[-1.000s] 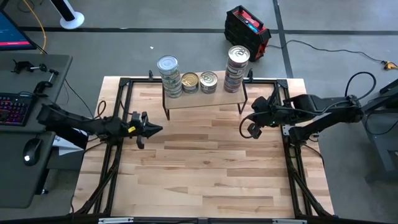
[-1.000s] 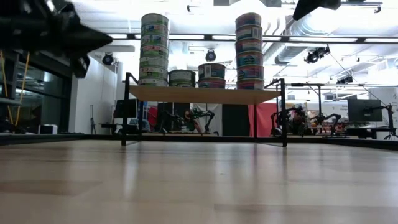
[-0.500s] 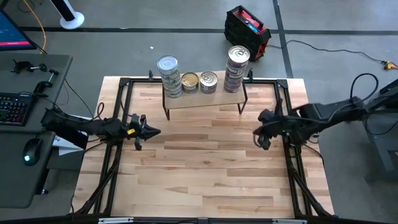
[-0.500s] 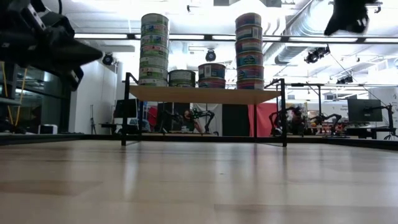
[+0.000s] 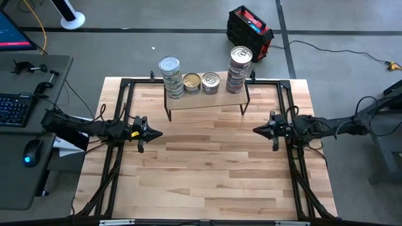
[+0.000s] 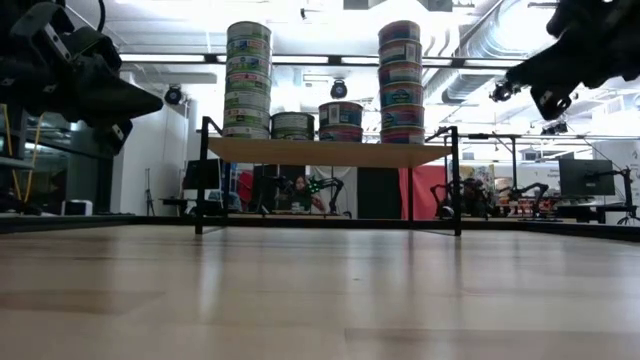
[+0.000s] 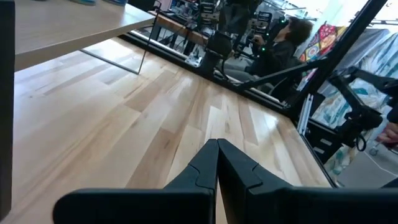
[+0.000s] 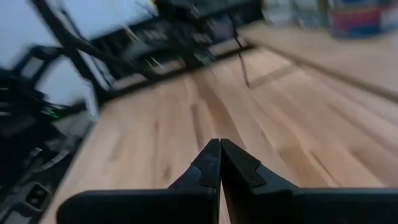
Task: Stack canned seafood by type on shelf
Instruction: Return to Home Position
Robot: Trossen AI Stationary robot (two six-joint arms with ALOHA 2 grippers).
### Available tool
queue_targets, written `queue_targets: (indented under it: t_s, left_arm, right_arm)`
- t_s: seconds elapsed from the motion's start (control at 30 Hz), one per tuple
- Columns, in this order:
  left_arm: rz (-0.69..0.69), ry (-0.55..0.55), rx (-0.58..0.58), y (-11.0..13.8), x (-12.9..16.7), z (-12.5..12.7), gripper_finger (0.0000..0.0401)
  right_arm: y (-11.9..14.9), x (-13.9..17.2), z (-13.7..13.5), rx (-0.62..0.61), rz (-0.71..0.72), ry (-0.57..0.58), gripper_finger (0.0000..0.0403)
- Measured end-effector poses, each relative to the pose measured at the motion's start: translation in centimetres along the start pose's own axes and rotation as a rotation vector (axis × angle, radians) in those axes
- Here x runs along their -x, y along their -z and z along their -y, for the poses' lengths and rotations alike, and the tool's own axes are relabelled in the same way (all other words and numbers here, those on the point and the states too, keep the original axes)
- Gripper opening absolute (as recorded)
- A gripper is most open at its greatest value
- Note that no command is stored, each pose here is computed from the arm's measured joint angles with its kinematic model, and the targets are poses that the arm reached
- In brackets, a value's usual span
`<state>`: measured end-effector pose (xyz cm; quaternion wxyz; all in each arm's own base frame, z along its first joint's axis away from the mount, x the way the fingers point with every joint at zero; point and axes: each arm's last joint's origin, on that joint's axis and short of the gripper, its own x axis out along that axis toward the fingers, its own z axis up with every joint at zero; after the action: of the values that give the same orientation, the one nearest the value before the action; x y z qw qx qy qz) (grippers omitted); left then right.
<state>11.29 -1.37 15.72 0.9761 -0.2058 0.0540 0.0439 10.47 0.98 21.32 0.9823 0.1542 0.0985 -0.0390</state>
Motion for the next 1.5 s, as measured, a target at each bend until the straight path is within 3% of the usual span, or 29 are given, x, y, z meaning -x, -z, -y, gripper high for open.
queue_targets:
  t_s: [0.2,0.3,0.5,0.63,0.9,1.27,1.5]
  left_arm:
    - [-0.002,-0.001,-0.001,0.0,0.0,0.0,0.0000]
    - [-0.002,-0.002,-0.001,0.0,0.0,0.0,0.0000]
    - [-0.005,-0.004,-0.003,0.1,0.0,0.0,0.0000]
    - [-0.011,-0.006,-0.004,0.1,0.0,-0.1,0.0000]
    - [-0.012,-0.007,-0.004,0.1,0.0,-0.1,0.0000]
    - [-0.012,-0.007,-0.004,0.1,0.0,-0.1,0.0000]
    - [0.042,0.020,0.011,-0.4,0.5,0.0,0.0000]
  right_arm:
    - [1.7,0.8,0.7,0.107,0.182,-0.077,0.0000]
    - [3.1,0.4,1.1,0.089,0.285,-0.127,0.0000]
    - [4.2,-0.1,0.8,0.179,0.202,-0.291,0.0000]
    - [4.7,-0.5,1.3,0.217,0.137,-0.181,0.0000]
    - [5.0,-0.9,1.4,0.149,0.086,-0.173,0.0000]
    - [5.1,-0.9,1.4,0.147,0.085,-0.173,0.0000]
    - [3.9,0.1,0.9,0.133,0.239,-0.251,0.0000]
